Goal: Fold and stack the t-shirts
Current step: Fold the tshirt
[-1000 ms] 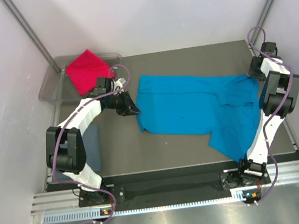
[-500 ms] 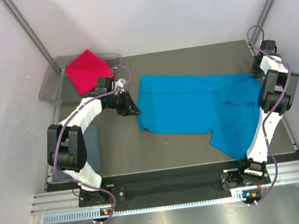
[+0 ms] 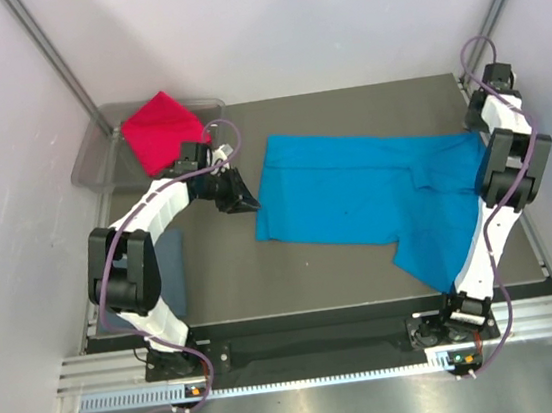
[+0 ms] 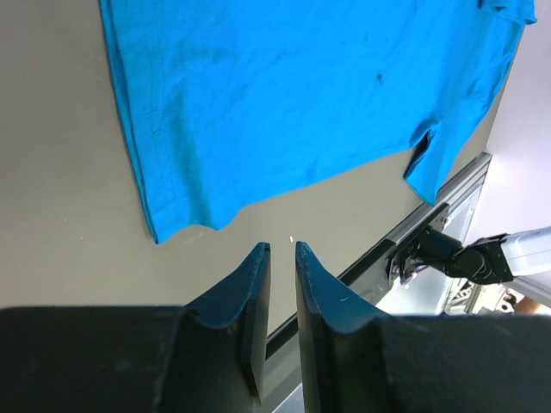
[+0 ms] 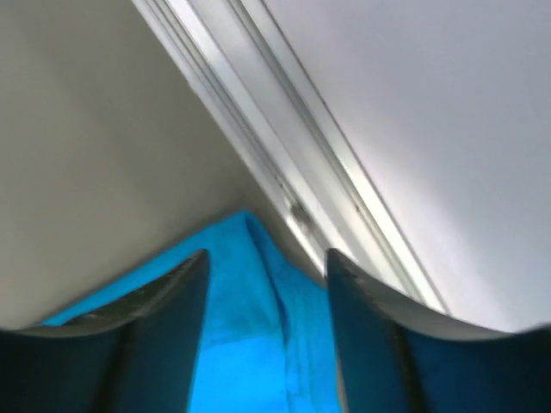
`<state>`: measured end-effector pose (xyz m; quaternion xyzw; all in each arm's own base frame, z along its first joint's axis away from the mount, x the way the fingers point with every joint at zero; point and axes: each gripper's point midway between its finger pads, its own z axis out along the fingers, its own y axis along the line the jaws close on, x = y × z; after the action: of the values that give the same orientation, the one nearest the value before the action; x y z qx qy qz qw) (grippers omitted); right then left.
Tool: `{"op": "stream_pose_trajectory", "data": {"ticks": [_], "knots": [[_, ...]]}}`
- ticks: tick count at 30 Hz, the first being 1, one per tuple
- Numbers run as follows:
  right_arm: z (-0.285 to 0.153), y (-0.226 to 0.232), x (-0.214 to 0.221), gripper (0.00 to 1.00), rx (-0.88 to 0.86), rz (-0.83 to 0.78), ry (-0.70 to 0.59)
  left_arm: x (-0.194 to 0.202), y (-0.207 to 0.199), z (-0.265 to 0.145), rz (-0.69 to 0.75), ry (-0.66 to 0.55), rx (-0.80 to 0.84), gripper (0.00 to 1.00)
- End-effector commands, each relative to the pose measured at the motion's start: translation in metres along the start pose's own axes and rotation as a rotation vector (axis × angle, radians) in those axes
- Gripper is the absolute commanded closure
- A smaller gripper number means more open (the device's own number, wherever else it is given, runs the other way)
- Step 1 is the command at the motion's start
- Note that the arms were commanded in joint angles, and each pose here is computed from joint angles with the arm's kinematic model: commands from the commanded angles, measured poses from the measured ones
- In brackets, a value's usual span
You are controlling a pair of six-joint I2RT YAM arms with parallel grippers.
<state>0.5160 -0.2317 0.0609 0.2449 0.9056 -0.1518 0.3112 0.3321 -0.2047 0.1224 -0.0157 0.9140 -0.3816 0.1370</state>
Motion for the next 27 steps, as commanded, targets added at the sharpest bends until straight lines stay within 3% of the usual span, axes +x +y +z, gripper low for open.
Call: {"op": "stream_pose_trajectory", "data": {"ticks": [1, 4, 6, 7, 8, 13, 14, 17, 19, 27], "knots": [[-0.069, -0.002, -0.016, 0.40, 0.056, 0.034, -0.042, -0.014, -0.016, -0.010, 0.052, -0.054, 0.045, 0.77], [-0.098, 0.001, 0.005, 0.27, 0.095, -0.018, -0.044, -0.014, -0.020, -0.014, 0.075, -0.062, 0.059, 0.77], [-0.108, 0.007, 0.018, 0.27, 0.080, -0.019, -0.024, -0.013, -0.024, -0.019, 0.092, -0.063, 0.062, 0.77], [-0.116, 0.016, 0.031, 0.30, 0.013, -0.014, 0.002, -0.012, -0.024, -0.020, 0.111, -0.063, 0.061, 0.77], [-0.123, 0.029, 0.038, 0.42, -0.038, 0.000, 0.013, -0.012, -0.026, -0.024, 0.122, -0.068, 0.062, 0.77], [-0.148, 0.063, 0.080, 0.63, -0.200, 0.016, 0.062, -0.009, -0.028, -0.029, 0.134, -0.065, 0.066, 0.77], [-0.148, 0.066, 0.081, 0.78, -0.222, 0.013, 0.059, -0.010, -0.030, -0.030, 0.136, -0.068, 0.070, 0.77], [-0.141, 0.073, 0.101, 0.96, -0.257, -0.028, 0.141, -0.012, -0.032, -0.033, 0.148, -0.070, 0.067, 0.77], [-0.133, 0.083, 0.115, 1.00, -0.298, -0.051, 0.202, -0.011, -0.032, -0.033, 0.146, -0.068, 0.068, 0.77], [-0.120, 0.096, 0.149, 1.00, -0.288, -0.106, 0.278, -0.002, -0.025, -0.031, 0.126, -0.052, 0.062, 0.77]]}}
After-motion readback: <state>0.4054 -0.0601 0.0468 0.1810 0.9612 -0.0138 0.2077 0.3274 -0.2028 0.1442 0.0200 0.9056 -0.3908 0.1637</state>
